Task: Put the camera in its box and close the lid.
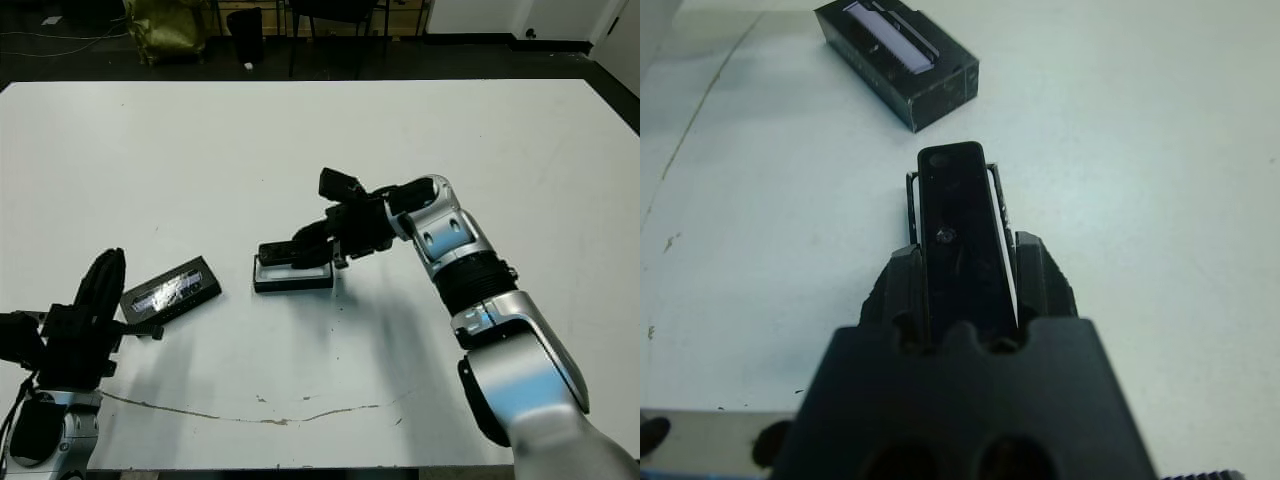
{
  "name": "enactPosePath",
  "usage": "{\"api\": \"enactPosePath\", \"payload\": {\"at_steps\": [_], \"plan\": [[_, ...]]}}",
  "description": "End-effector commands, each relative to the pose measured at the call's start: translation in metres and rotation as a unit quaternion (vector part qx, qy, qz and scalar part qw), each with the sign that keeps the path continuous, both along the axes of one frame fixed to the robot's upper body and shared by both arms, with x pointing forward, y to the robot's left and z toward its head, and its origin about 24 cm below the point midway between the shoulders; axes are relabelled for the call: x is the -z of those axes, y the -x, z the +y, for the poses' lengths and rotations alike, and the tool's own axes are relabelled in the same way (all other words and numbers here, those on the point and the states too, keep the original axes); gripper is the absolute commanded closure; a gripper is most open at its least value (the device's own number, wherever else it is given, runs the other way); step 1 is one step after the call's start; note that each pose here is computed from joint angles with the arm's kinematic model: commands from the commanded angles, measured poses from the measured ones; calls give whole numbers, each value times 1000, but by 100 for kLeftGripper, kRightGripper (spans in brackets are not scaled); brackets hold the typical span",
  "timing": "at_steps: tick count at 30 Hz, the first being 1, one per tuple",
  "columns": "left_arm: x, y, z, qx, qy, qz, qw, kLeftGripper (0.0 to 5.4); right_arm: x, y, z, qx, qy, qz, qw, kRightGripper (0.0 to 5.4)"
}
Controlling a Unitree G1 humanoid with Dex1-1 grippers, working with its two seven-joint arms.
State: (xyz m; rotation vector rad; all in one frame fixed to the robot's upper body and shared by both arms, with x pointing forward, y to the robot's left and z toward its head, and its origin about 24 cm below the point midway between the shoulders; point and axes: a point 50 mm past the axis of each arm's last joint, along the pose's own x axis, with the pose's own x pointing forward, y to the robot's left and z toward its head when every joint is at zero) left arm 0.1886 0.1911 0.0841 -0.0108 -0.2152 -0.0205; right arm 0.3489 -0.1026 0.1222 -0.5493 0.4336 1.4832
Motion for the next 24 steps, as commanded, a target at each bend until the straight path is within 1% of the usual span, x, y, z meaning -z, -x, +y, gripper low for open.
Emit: {"api": "enactPosePath", "payload": {"at_steps": [1,6,15,17,24], "plan": [[7,3,2,-4,0,19,1000,540,0,-1,0,-2,19,-2,1000,470],[7,3,2,-4,0,23,1000,540,2,-1,-3,-1,27,-7,1000,470],[7,3,1,-2,0,22,1000,540,8,-1,-4,3,47,2,999,470],[8,3,1,-4,1,23,1000,540,9,-1,-4,-2,47,-9,999,470],[9,3,1,-1,5,21,1000,540,12,0,-2,-6,44,-8,999,470]]}}
